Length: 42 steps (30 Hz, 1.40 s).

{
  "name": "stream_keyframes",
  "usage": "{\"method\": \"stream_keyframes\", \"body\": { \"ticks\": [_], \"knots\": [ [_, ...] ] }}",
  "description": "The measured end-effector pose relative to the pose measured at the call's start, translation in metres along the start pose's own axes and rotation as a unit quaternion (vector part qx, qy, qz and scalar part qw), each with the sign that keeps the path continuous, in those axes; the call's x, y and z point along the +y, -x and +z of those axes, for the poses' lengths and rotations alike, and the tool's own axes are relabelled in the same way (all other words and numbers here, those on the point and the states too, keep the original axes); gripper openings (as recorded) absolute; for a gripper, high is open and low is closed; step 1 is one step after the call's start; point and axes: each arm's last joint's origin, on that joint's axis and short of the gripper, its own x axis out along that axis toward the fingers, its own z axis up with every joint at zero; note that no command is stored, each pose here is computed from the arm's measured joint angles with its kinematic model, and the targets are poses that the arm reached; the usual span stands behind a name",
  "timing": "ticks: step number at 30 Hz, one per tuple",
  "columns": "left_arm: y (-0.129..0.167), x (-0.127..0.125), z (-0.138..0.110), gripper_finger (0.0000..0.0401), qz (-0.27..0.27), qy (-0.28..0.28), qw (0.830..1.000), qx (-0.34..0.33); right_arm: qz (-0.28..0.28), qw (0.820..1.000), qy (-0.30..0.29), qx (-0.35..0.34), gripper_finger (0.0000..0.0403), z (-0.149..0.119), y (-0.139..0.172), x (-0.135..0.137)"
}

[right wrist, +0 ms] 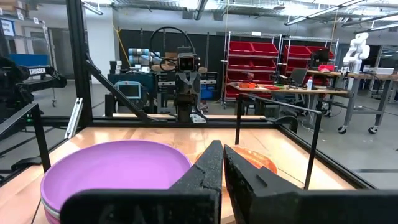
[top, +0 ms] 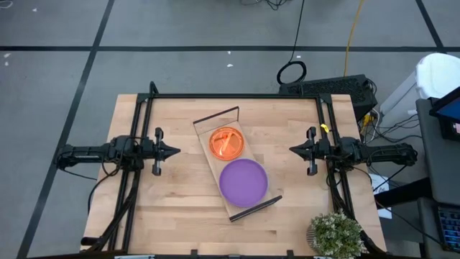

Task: Place and stack plates onto a shelf
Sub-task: Return to Home Position

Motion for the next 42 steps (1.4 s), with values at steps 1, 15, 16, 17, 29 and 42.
{"method": "stream_keyframes", "body": {
  "ticks": [1, 15, 16, 17, 29, 42],
  "knots": [
    [0.0, 0.0, 0.0, 0.0001, 0.0, 0.0, 1.0, 0.0, 0.0, 1.0, 0.0, 0.0, 0.0, 0.0, 0.0, 0.0],
    [0.0, 0.0, 0.0, 0.0001, 0.0, 0.0, 1.0, 0.0, 0.001, 1.0, 0.0, -0.001, 0.0, 0.0, 0.0, 0.0],
    [0.0, 0.0, 0.0, 0.0001, 0.0, 0.0, 1.0, 0.0, 0.001, 1.0, -0.001, -0.001, 0.0, 0.0, 0.0, 0.0],
    [0.0, 0.0, 0.0, 0.0001, 0.0, 0.0, 1.0, 0.0, 0.001, 1.0, -0.001, 0.001, 0.0, 0.0, 0.0, 0.0],
    [0.0, 0.0, 0.0, 0.0001, 0.0, 0.0, 1.0, 0.0, 0.004, 0.998, -0.007, 0.056, 0.0, -0.011, 0.0, 0.001],
    [0.0, 0.0, 0.0, 0.0001, 0.0, 0.0, 1.0, 0.0, 0.001, 1.0, -0.014, 0.006, 0.0, -0.001, -0.001, 0.0]
  ]
}}
